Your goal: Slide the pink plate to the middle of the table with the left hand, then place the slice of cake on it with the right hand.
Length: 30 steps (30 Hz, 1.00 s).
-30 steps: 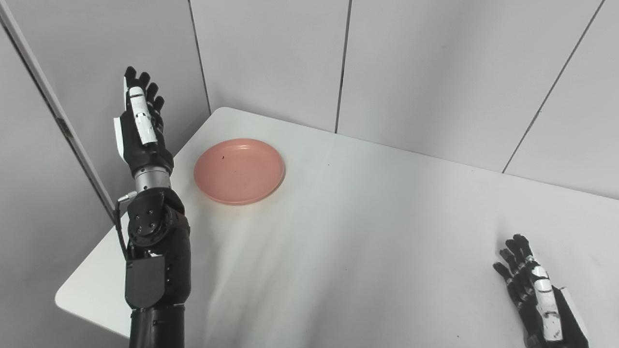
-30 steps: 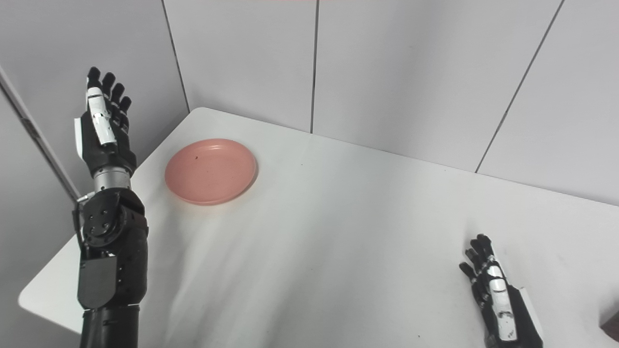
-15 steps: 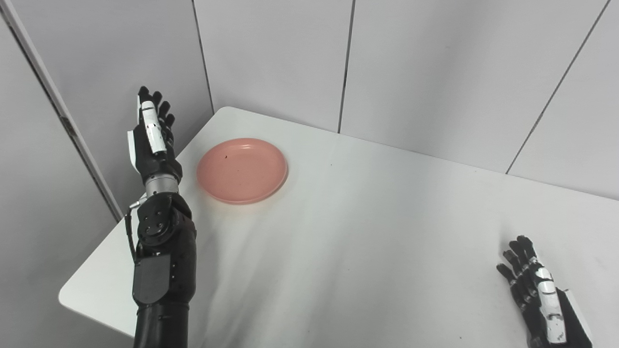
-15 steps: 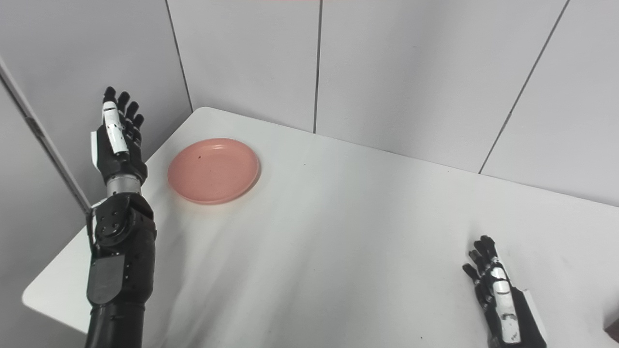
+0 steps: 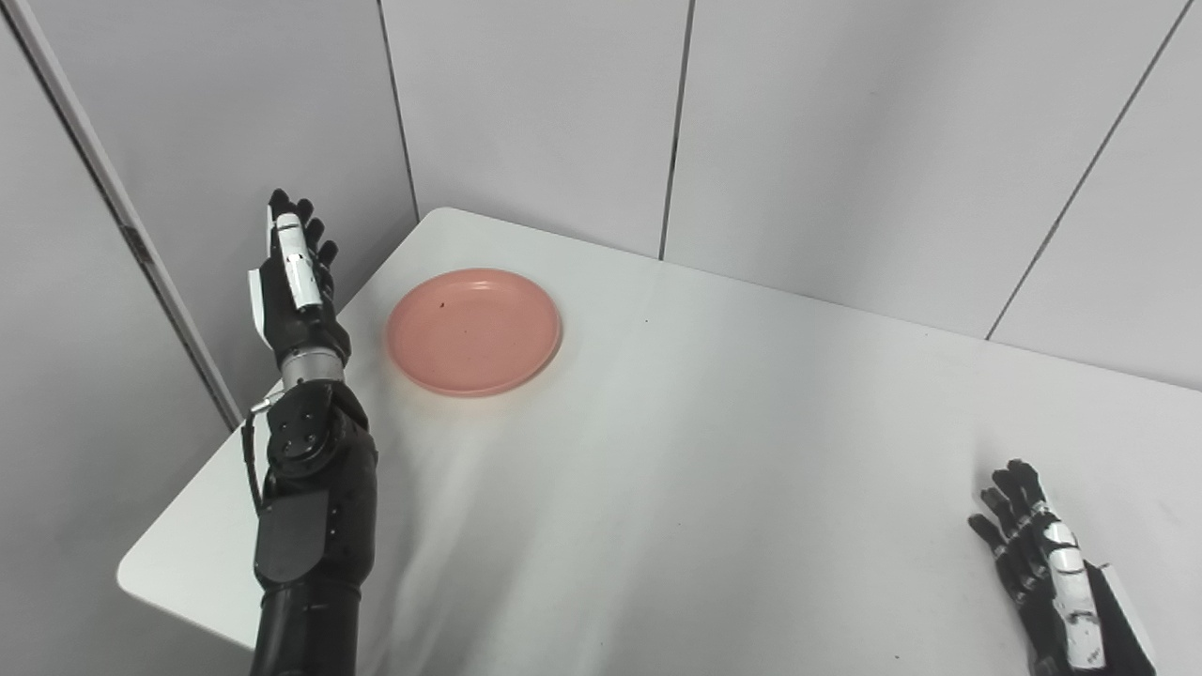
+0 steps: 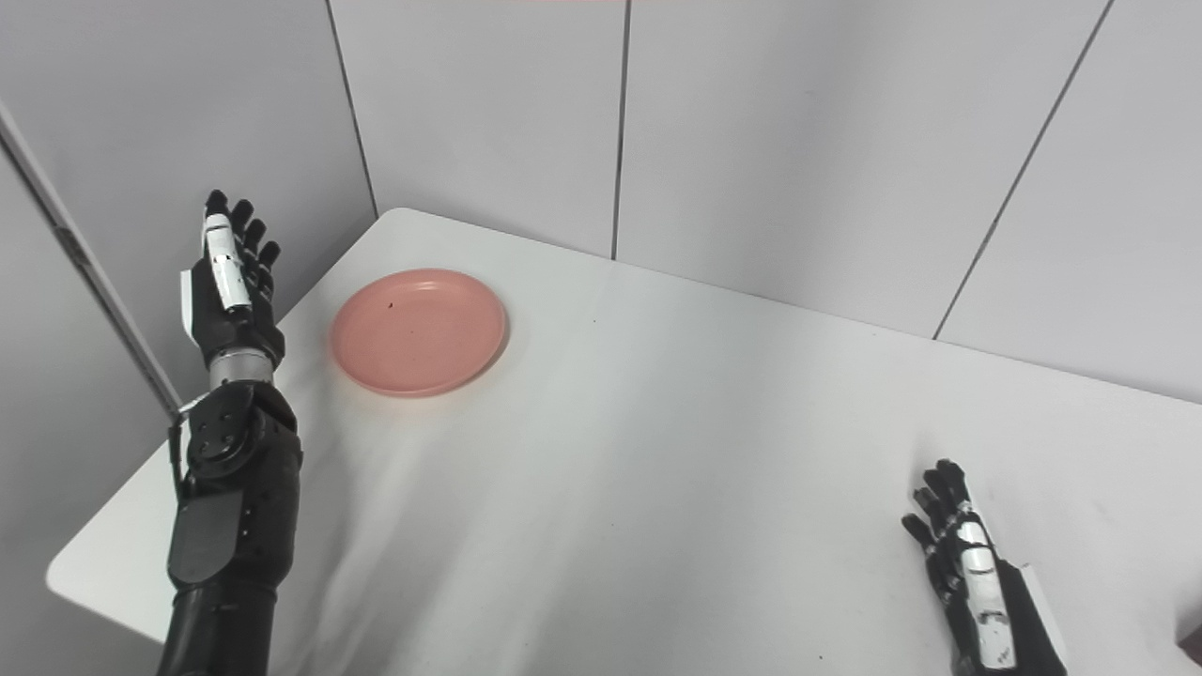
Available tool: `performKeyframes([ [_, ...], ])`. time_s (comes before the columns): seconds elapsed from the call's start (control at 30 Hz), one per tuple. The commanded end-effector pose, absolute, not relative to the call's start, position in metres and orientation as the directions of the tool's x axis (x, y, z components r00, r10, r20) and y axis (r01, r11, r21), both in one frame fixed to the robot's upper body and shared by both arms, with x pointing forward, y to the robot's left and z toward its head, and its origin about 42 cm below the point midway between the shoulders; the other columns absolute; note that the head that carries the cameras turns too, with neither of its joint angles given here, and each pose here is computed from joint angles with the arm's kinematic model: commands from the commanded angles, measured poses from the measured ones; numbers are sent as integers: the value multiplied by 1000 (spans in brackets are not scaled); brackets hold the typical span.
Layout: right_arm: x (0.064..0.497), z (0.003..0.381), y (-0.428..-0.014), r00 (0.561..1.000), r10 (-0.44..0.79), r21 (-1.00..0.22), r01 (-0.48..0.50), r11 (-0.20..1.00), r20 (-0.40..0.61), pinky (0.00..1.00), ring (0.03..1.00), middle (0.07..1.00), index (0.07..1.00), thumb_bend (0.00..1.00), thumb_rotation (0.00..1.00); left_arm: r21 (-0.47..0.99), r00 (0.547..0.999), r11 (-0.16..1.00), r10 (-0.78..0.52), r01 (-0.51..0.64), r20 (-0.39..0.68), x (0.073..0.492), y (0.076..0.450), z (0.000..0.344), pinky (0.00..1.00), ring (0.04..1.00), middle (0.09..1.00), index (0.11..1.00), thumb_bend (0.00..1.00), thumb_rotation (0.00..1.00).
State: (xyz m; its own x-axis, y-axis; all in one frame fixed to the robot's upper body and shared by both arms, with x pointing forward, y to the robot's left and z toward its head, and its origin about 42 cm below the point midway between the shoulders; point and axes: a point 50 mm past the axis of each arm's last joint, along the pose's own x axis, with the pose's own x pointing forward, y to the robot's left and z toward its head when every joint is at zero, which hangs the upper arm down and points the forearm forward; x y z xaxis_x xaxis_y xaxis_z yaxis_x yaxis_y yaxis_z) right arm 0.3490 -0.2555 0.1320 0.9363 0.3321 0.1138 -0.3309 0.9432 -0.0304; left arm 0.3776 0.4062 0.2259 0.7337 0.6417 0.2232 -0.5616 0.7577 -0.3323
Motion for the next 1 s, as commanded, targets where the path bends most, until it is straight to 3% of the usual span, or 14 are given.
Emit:
performKeyframes([
  [0.0, 349, 125, -274, 958, 281, -37, -279, 959, 53, 1000, 1000, 1000, 1000, 229, 1000, -364, 706, 765, 638, -532, 309, 385, 410, 250, 969, 974, 967, 963, 293, 1000],
  [0.97, 354, 126, -270, 960, 276, -44, -274, 961, 46, 1000, 1000, 1000, 1000, 198, 1000, -326, 769, 774, 614, -542, 180, 413, 407, 213, 980, 981, 977, 979, 319, 1000],
])
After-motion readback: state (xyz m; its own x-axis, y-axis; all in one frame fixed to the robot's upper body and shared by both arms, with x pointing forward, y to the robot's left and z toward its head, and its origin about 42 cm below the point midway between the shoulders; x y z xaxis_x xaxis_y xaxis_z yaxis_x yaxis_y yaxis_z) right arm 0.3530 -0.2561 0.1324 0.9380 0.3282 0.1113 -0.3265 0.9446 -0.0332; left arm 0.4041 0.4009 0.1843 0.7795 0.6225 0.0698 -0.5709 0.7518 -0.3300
